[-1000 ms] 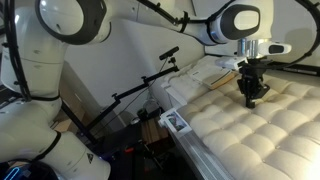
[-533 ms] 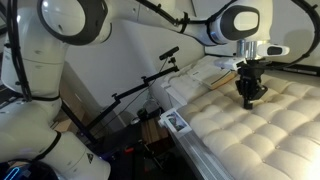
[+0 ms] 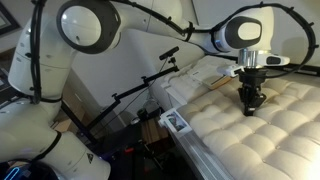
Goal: Move the white cushion away from you
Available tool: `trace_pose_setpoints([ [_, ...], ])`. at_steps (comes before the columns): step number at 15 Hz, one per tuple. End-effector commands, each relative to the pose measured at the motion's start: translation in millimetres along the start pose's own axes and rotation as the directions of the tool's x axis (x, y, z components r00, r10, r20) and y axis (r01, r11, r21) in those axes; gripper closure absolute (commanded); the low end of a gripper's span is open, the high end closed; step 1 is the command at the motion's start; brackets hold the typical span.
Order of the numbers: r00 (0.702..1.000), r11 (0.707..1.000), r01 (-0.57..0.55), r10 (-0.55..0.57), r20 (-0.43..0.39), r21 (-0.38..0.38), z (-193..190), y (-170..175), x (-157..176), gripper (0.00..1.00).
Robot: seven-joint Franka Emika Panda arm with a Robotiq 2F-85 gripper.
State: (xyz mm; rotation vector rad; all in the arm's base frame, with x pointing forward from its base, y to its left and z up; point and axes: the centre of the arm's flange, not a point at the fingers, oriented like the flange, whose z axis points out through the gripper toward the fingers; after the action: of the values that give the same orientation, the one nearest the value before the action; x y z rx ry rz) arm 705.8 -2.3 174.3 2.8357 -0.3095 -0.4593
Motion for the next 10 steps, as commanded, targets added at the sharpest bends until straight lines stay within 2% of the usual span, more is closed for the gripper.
trace_pose_setpoints([
  [1, 0.995, 0.996, -0.091, 0.091, -0.044, -0.014, 10.9, -12.3, 18.4, 0.91],
  [4, 0.975, 0.981, -0.195, 0.195, -0.11, 0.011, -1.4, -11.6, 19.8, 0.92],
  [10, 0.885, 0.921, -0.378, 0.39, -0.254, 0.096, -19.4, -7.8, 34.9, 0.94],
])
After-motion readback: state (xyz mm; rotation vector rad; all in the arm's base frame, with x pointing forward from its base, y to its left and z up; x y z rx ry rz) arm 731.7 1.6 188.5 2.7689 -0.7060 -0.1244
